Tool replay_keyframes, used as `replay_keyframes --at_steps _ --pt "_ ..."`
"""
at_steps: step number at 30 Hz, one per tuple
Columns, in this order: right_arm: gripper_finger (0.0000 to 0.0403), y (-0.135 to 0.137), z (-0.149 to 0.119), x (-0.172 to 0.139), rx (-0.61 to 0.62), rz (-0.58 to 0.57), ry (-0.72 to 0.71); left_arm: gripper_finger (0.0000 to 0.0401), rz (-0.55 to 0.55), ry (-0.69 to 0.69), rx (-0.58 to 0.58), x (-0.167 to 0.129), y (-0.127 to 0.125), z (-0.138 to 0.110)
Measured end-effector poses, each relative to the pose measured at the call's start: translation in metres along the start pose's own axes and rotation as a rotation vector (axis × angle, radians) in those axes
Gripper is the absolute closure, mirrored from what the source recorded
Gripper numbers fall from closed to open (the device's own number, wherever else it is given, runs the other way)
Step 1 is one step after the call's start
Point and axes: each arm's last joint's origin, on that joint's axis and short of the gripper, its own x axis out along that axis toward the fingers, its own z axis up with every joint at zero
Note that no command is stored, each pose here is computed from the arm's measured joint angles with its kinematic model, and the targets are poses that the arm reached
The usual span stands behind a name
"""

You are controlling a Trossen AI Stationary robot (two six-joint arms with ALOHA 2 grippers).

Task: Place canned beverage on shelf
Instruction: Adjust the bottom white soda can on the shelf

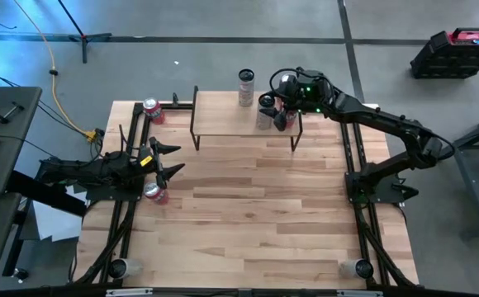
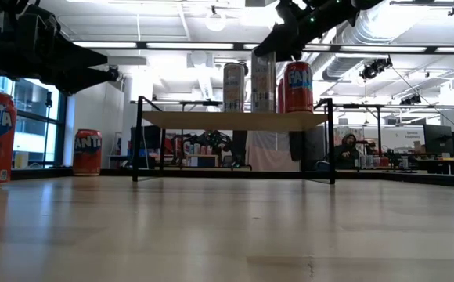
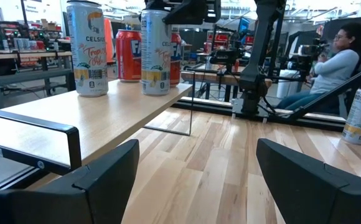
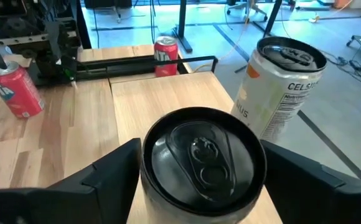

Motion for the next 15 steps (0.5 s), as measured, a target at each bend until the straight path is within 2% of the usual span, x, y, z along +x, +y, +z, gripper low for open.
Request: replay_keyframes --at_steps 9,15 --pt "0.0095 0.0001 -0.0007 0.0 0.005 0.001 0.007 0.0087 0.0 0.0 0.0 0.0 0.0 0.0" --pt "0.0144 0.0 -0.0003 0.0002 0.024 0.0 0.003 0.0087 0.0 0.0 0.0 0.0 0.0 0.0"
